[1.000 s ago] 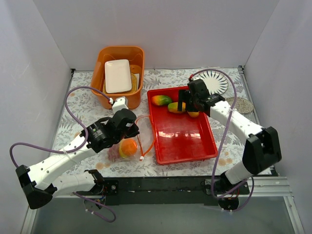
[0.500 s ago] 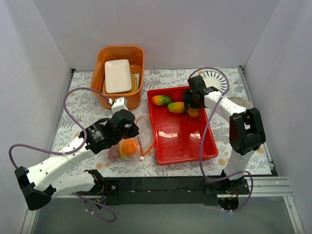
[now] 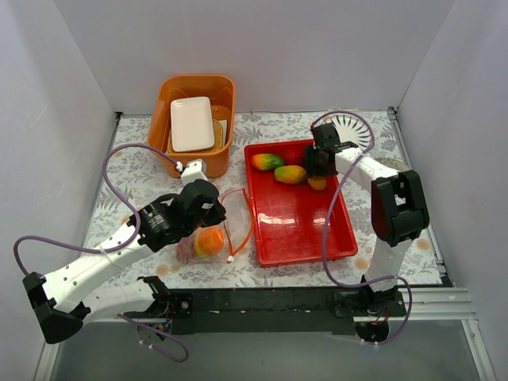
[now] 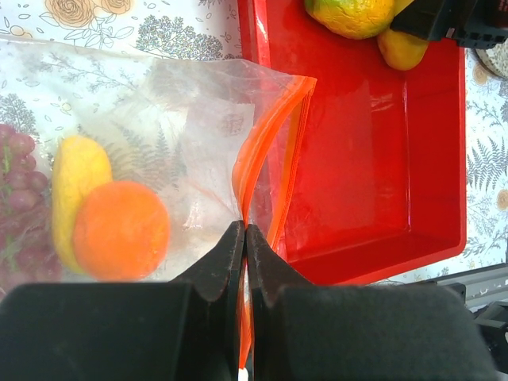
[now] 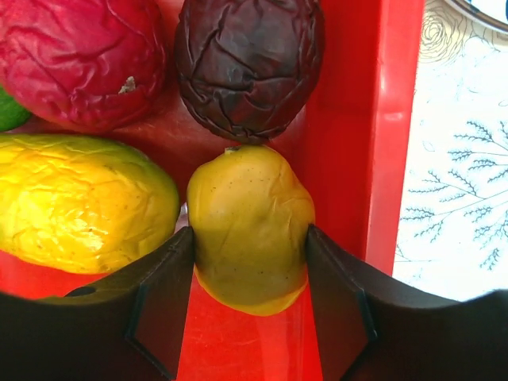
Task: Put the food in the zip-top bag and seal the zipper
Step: Pick up the fake fruit from the bin.
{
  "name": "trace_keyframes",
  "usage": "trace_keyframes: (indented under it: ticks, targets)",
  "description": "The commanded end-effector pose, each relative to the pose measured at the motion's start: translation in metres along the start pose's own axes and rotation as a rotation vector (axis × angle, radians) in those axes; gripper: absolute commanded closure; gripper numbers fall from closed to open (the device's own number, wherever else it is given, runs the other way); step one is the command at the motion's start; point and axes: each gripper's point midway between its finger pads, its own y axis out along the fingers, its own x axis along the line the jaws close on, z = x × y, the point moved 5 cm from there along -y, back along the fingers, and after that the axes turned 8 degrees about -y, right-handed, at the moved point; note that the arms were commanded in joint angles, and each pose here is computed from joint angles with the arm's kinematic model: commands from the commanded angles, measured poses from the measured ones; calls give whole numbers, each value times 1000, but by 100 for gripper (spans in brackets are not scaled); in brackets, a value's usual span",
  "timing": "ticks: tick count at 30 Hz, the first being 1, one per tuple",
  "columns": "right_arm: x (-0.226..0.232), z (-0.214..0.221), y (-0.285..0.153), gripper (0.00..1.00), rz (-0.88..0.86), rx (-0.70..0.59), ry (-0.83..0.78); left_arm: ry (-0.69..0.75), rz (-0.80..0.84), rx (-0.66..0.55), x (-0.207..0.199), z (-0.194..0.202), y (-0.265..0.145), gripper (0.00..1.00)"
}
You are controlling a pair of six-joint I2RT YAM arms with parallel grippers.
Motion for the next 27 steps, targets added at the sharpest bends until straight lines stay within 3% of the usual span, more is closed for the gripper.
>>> trace_keyframes:
  ticks: [1,11,14,16,21,27]
  targets:
    - [12,35,4,61,-103,64,3,-20,21,-20,-1,-4,-2,100]
    - [38,67,-42,56,-282,25,21,-13,15,-16,-2,-3,1,100]
    - [49,78,-53,51,-312,36,-9,-11,17,-16,-2,-3,2,100]
    - [56,86,-57,39,-337,48,-35,-7,17,-14,-2,-2,3,100]
    - [59,84,-59,25,-335,58,-68,-4,20,-8,-4,-2,4,100]
    - [60,75,-60,19,-335,43,-80,-4,21,-5,-4,-2,3,100]
